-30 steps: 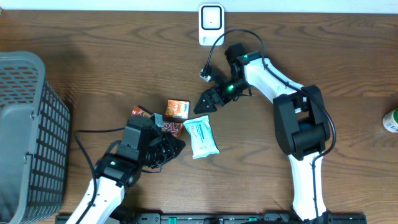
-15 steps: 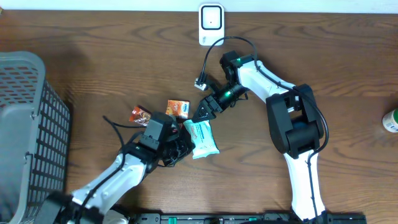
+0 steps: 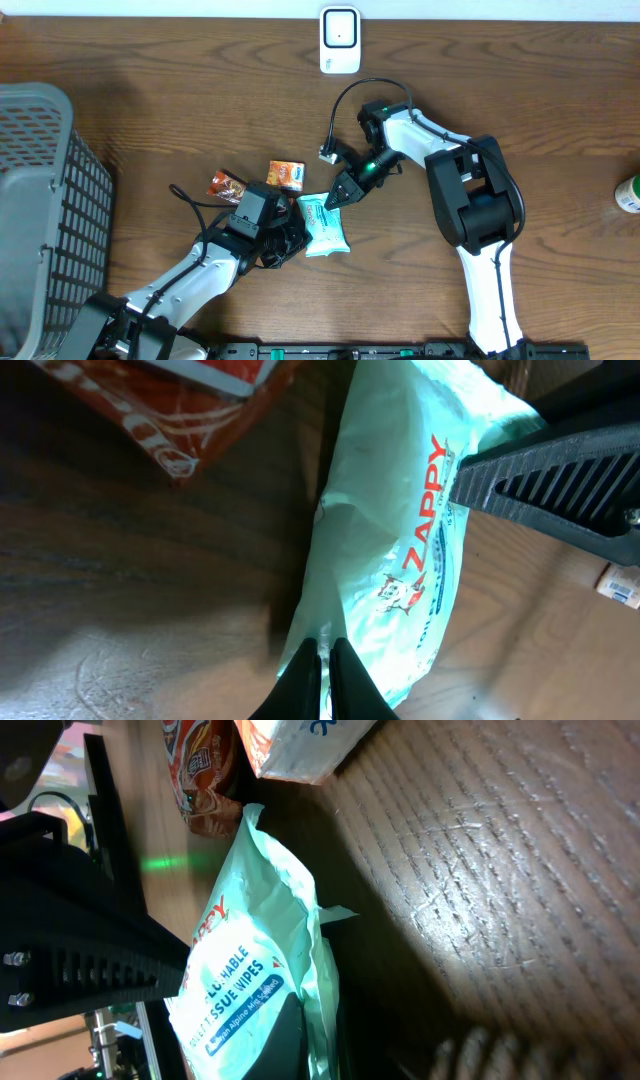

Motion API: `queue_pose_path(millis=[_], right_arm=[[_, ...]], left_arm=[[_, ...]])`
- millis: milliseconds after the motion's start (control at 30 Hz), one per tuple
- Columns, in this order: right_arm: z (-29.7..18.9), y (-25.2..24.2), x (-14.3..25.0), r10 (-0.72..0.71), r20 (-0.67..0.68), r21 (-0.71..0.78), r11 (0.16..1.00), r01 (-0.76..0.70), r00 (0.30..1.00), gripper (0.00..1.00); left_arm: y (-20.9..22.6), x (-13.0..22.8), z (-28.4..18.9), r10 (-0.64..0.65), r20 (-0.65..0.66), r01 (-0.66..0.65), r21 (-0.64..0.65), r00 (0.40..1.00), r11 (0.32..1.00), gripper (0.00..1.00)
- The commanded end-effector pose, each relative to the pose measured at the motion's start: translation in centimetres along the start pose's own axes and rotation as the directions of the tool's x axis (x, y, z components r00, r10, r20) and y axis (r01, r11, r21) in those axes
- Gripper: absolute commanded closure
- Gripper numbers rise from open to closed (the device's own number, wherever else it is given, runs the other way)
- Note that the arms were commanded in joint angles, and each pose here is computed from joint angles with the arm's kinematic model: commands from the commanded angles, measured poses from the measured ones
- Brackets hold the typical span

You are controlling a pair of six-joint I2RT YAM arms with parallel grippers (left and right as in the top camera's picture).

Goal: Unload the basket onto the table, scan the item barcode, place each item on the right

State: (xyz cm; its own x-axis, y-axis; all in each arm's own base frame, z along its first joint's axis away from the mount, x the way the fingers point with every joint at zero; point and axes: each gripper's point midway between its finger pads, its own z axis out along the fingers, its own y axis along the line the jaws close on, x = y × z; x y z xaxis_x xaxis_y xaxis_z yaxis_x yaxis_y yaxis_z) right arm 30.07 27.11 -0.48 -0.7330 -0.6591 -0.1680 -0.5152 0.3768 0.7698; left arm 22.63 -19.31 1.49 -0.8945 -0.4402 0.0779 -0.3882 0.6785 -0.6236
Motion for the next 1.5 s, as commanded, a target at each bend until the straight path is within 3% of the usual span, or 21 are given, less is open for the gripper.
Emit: queue_pose_path(millis=[0, 400, 667, 767, 933, 1033, 1200, 1367, 1467], right_arm=[[2.5, -5.2, 5.3, 0.079, -0.207, 0.178, 0.983, -0.042, 0.975, 0.99], [-0.7, -3.2, 1.6, 0.138, -0.106, 0.144, 0.982, -0.123, 0.985, 0.98], [-5.7, -0.3, -1.2, 0.06, 0.013, 0.184, 0.981, -0.061, 0.998, 0.98], [-7.6, 0.0, -1.5, 0.074, 0.032, 0.282, 0.956, -0.08, 0.997, 0.98], [-12.6, -2.1, -0.9, 0.137, 0.065, 0.599, 0.787, -0.148, 0.988, 0.98], [-16.5, -2.7, -0.2, 0.174, 0.121, 0.75, 0.629, -0.205, 0.977, 0.98], [-22.2, -2.2, 1.4, 0.207, 0.224, 0.881, 0.375, -0.288, 0.952, 0.98], [-25.0, -0.1, 1.9, 0.177, 0.284, 0.91, 0.261, -0.324, 0.942, 0.98], [-24.7, 1.4, 1.6, 0.159, 0.295, 0.909, 0.258, -0.328, 0.942, 0.98]], left_arm=[[0.5, -0.4, 0.1, -0.005, 0.027, 0.006, -0.023, 1.0, 1.0, 0.93], [0.6, -0.5, 0.1, -0.005, 0.032, 0.006, -0.026, 0.999, 1.0, 0.92], [0.1, -0.8, 0.1, 0.003, 0.043, -0.003, -0.008, 0.999, 1.0, 0.71], [-0.6, -1.1, 0.1, 0.018, 0.058, -0.019, 0.019, 0.998, 1.0, 0.63], [-1.0, -1.5, 0.1, 0.026, 0.075, -0.028, 0.032, 0.997, 0.999, 0.61], [-1.1, -1.7, 0.0, 0.027, 0.083, -0.031, 0.037, 0.996, 0.999, 0.61], [-2.6, -2.3, -0.3, 0.128, 0.12, -0.137, 0.076, 0.984, 0.988, 0.58], [-5.9, -4.0, -2.4, 0.232, 0.228, -0.262, 0.113, 0.946, 0.958, 0.49], [-9.0, -5.1, -5.0, 0.305, 0.329, -0.363, 0.132, 0.894, 0.922, 0.47]])
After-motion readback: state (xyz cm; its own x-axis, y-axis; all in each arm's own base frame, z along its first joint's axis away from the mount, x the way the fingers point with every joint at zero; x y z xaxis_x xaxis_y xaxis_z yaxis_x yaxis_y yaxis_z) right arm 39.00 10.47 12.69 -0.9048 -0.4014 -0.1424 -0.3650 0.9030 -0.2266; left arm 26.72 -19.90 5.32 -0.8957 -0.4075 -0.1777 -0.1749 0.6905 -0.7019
